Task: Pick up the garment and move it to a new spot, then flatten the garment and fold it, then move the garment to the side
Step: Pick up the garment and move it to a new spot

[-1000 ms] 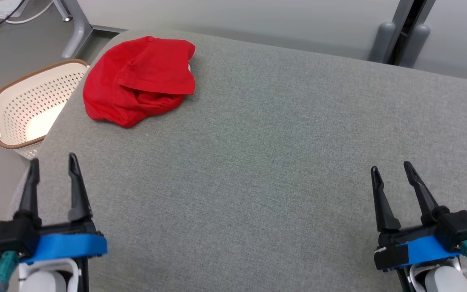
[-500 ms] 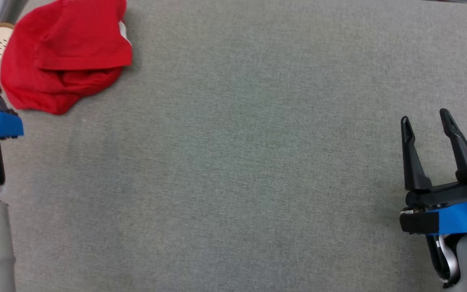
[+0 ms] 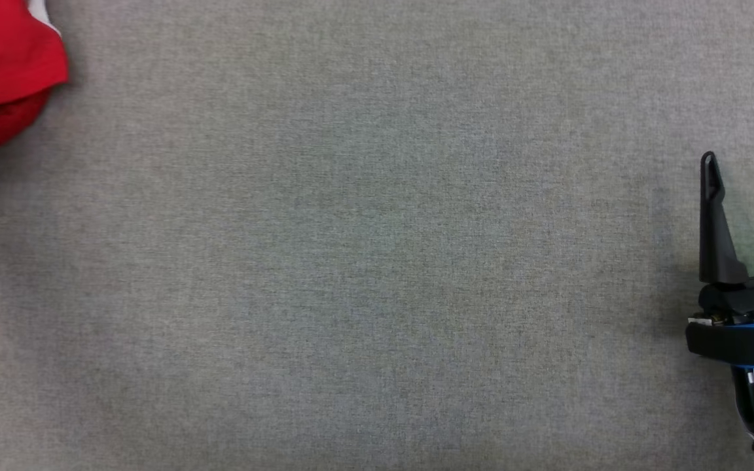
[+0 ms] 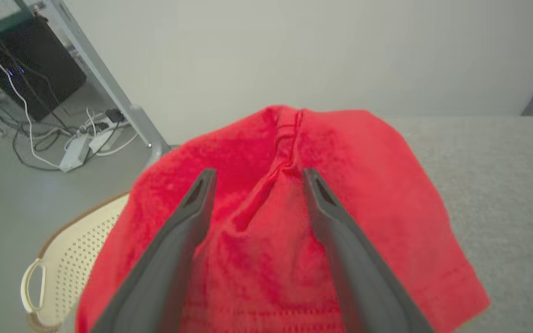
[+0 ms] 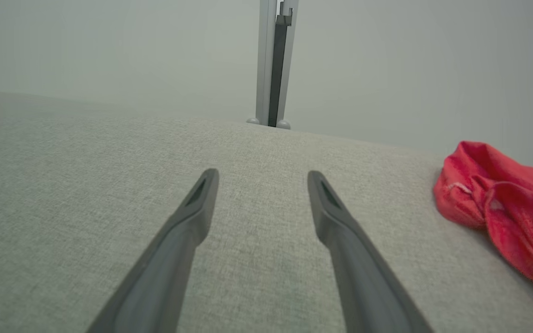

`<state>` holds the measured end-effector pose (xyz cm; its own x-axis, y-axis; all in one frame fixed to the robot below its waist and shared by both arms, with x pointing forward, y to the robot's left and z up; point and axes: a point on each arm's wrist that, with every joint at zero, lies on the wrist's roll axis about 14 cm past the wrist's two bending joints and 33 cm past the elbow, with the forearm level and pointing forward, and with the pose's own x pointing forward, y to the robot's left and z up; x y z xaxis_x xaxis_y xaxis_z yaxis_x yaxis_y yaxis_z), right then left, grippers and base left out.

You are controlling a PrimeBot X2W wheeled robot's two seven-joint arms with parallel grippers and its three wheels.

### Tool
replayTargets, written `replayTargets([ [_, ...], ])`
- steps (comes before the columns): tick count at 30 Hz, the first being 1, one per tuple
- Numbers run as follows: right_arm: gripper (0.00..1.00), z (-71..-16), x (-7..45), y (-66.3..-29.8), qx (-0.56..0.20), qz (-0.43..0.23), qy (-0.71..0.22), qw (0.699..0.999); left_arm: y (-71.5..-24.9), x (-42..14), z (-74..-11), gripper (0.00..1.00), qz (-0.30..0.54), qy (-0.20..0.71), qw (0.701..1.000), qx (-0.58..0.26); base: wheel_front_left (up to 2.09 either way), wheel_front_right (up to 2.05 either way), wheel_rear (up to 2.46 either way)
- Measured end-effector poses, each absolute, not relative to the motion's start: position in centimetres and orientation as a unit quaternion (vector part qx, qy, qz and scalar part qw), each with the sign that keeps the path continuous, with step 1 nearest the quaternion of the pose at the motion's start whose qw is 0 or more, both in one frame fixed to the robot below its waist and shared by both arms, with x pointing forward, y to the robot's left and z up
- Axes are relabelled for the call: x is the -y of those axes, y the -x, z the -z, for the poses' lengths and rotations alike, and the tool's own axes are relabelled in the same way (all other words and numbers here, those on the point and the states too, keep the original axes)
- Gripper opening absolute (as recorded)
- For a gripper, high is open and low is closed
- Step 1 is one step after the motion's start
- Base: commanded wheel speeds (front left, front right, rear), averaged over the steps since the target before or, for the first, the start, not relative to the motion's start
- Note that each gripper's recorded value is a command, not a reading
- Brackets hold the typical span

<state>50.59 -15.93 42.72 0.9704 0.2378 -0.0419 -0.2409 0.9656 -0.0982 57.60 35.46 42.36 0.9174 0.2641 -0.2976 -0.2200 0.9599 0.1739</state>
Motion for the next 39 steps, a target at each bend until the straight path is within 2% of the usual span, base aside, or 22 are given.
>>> replayTargets([
  [2, 1.0, -42.6, 16.3, -50.6, -0.016, -0.117, 0.053, 0.992, -57.0, -35.1, -40.0, 1.0, -0.119, -0.058, 0.969, -0.206, 0.0, 0.0, 0.0],
  [5, 1.0, -42.5, 16.3, -50.6, -0.017, -0.116, 0.054, 0.992, -56.9, -35.5, -39.4, 1.0, -0.124, -0.045, 0.964, -0.229, 0.0, 0.0, 0.0],
  [10, 1.0, -42.6, 16.1, -50.7, -0.017, -0.118, 0.053, 0.991, -54.6, -35.0, -36.0, 1.0, -0.127, -0.007, 0.938, -0.323, 0.0, 0.0, 0.0],
  [11, 1.0, -42.7, 16.0, -50.7, -0.016, -0.119, 0.053, 0.991, -54.6, -34.8, -35.9, 0.86, -0.126, 0.0, 0.935, -0.331, 0.0, 0.0, 0.0],
  [12, 1.0, -42.8, 16.0, -50.7, -0.015, -0.12, 0.052, 0.991, -54.6, -34.5, -35.8, 0.45, -0.123, 0.005, 0.933, -0.338, 0.0, 0.0, 0.0],
  [13, 1.0, -42.8, 15.9, -50.7, -0.015, -0.12, 0.052, 0.991, -54.5, -34.2, -35.6, 0.0, -0.12, 0.009, 0.93, -0.346, 0.0, 0.0, 0.0],
  [17, 1.0, -42.9, 15.8, -50.7, -0.013, -0.121, 0.052, 0.991, -54.4, -33.8, -35.5, 0.0, -0.114, 0.018, 0.925, -0.362, 0.0, 0.0, 0.0],
  [22, 1.0, -43.4, 15.8, -50.4, -0.009, -0.117, 0.046, 0.992, -54.8, -33.9, -36.8, 0.0, -0.107, 0.011, 0.935, -0.338, 0.0, 0.0, 0.0],
  [27, 1.0, -44.5, 16.0, -49.9, 0.002, -0.109, 0.039, 0.993, -56.9, -33.8, -41.6, 0.0, -0.095, -0.009, 0.965, -0.246, 0.0, 0.0, 0.0],
  [32, 1.0, -46.1, 16.1, -49.0, 0.019, -0.098, 0.027, 0.995, -60.0, -31.4, -49.2, 0.0, -0.061, -0.035, 0.991, -0.116, 0.0, 0.0, 0.0],
  [39, 1.0, -48.3, 17.3, -47.1, 0.036, -0.07, 0.014, 0.997, -62.7, -23.8, -59.6, 0.0, 0.026, -0.062, 0.997, 0.042, 0.0, 0.0, 0.0],
])
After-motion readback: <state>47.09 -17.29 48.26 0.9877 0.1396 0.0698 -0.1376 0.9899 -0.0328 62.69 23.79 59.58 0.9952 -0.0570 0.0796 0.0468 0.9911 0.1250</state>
